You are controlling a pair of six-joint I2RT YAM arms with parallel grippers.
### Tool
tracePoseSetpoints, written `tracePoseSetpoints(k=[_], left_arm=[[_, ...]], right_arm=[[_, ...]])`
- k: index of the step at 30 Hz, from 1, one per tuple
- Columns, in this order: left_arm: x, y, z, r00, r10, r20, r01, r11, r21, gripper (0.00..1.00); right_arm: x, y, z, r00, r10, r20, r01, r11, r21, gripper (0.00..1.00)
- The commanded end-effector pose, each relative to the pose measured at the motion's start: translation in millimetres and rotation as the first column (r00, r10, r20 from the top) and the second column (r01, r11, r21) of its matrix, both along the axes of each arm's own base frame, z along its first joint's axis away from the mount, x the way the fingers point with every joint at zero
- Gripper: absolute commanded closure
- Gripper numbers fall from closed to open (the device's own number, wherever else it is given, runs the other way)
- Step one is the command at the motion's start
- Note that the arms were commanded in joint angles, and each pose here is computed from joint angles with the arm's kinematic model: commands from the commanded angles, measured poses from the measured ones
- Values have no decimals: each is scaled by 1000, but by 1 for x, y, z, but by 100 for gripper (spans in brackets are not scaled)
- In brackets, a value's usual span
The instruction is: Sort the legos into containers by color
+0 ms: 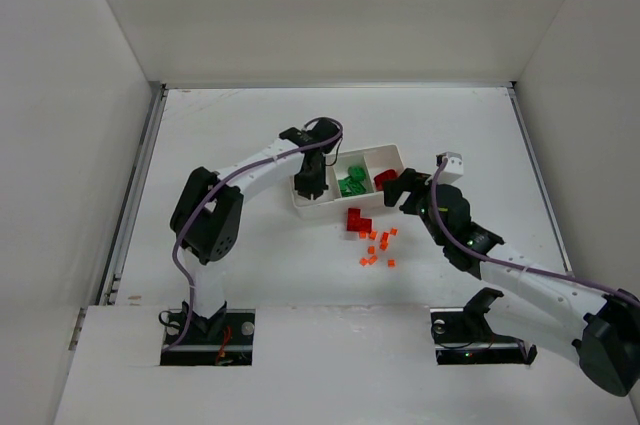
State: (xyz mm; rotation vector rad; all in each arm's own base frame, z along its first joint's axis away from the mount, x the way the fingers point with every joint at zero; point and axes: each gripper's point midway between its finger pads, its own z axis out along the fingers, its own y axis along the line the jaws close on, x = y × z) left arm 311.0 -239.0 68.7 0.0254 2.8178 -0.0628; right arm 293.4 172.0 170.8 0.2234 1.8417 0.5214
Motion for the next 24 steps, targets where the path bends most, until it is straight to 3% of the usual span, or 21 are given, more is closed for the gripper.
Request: tracePoseSetpoints(k=[1, 6, 11, 19, 24], left_arm=[[-14, 0, 14, 997, -3, -72, 2, 1000, -19, 91], [-26, -12, 1, 985, -32, -168, 24, 998, -52, 90], [-32, -15, -10, 977, -49, -207, 49, 999, -8, 91], [-27, -13, -29, 977, -36, -208, 50, 997, 67, 91], [-8, 1, -31, 994, -21, -106, 39, 984, 171, 91]], right_arm=[[1, 10, 19, 998, 23, 51, -26, 998, 56, 16], [0, 11, 21, 998, 26, 55, -29, 998, 59, 16], [0, 11, 20, 998, 26, 54, -29, 998, 60, 16], [-2, 11, 24, 998, 27, 63, -31, 997, 69, 16], [-3, 9, 27, 997, 25, 72, -30, 997, 76, 16]])
